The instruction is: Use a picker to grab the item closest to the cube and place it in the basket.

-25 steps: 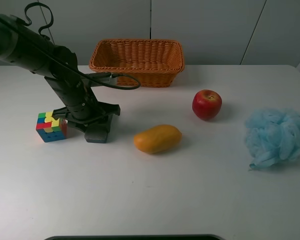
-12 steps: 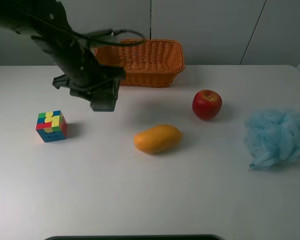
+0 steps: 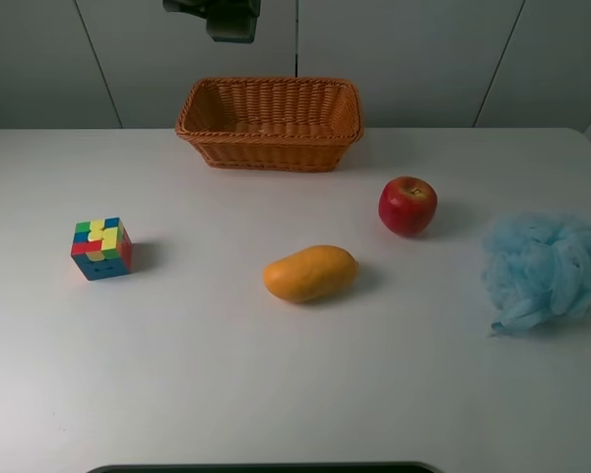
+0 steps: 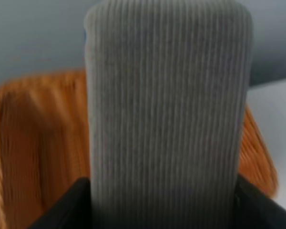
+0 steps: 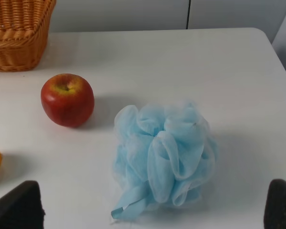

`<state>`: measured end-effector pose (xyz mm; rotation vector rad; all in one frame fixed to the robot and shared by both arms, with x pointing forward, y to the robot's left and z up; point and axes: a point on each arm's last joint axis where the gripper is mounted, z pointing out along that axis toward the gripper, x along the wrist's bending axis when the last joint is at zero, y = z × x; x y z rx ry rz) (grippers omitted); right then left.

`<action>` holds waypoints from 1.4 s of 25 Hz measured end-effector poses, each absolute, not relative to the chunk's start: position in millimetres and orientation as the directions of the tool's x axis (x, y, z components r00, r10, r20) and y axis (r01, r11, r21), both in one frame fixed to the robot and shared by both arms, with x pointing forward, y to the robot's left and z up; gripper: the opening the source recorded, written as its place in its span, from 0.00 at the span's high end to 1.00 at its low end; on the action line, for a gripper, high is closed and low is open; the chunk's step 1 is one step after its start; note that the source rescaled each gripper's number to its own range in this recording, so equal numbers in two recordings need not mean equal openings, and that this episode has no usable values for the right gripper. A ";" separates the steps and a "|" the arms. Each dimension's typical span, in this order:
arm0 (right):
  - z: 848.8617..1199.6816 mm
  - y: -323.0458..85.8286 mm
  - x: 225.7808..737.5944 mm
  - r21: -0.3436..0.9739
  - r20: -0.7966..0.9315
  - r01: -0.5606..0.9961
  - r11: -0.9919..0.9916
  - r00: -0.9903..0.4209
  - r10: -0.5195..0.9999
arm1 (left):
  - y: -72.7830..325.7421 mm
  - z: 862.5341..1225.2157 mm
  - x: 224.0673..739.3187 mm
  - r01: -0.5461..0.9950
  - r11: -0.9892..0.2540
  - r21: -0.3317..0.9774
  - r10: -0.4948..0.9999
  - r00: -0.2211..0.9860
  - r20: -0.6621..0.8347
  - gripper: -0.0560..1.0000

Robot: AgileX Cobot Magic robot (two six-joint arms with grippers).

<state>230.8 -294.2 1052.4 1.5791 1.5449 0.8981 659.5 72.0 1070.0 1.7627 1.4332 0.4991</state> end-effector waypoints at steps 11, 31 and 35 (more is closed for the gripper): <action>1052.4 -294.2 230.8 0.876 -0.014 0.482 -0.002 0.030 0.999 | 40.4 930.3 720.4 0.739 -0.101 0.666 0.957 0.256 -0.138 0.88; 1052.4 -294.2 230.8 0.876 -0.014 0.482 -0.002 0.030 0.999 | 41.8 927.3 722.9 0.707 -0.196 0.679 0.943 0.326 -0.067 0.07; 1052.4 -294.2 230.8 0.876 -0.014 0.482 -0.002 0.030 0.999 | 45.5 948.4 716.3 0.733 -0.192 0.653 0.948 0.312 -0.071 0.06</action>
